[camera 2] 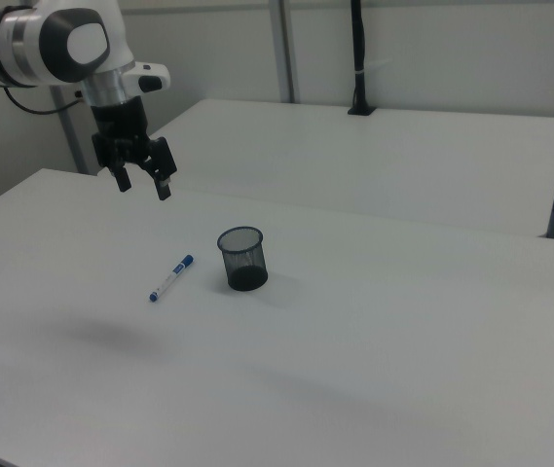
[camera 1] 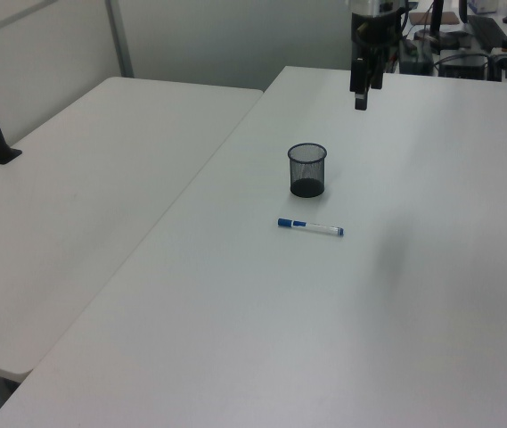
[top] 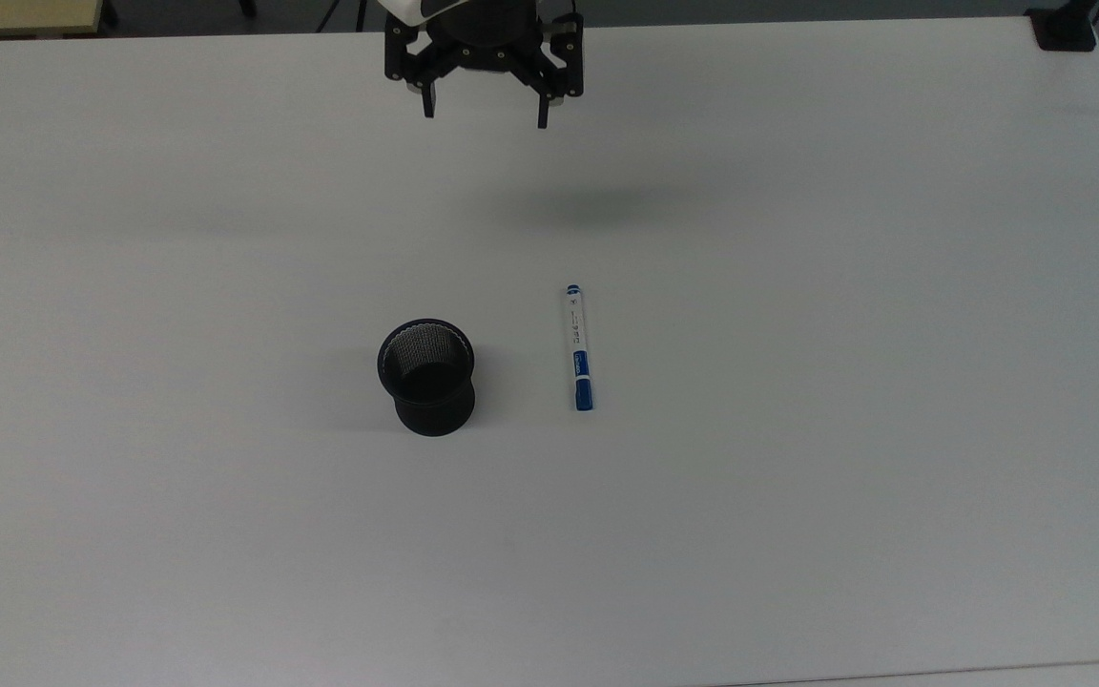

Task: Insert the marker
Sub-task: 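Move the open gripper down toward the white blue-capped marker, then lower the gripper onto the marker and close it around the marker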

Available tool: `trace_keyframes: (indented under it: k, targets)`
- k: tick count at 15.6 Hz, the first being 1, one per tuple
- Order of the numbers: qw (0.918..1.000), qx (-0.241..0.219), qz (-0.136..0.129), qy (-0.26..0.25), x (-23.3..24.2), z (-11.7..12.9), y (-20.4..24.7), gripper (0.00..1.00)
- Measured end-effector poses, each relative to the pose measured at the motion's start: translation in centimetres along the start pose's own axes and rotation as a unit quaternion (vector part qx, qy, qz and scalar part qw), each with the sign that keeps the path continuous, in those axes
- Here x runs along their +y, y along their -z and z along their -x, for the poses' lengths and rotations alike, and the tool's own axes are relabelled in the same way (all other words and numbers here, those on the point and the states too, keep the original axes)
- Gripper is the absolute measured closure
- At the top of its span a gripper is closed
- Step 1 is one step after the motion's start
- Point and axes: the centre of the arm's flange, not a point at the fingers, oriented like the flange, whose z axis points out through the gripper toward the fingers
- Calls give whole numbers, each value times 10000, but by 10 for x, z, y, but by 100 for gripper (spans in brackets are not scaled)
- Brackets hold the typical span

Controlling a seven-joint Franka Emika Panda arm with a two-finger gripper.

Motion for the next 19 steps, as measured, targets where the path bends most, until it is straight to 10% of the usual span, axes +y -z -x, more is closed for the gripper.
trace_keyframes:
  k: [19]
  targets:
    - [9973, 214, 44, 700, -91, -59, -150, 0]
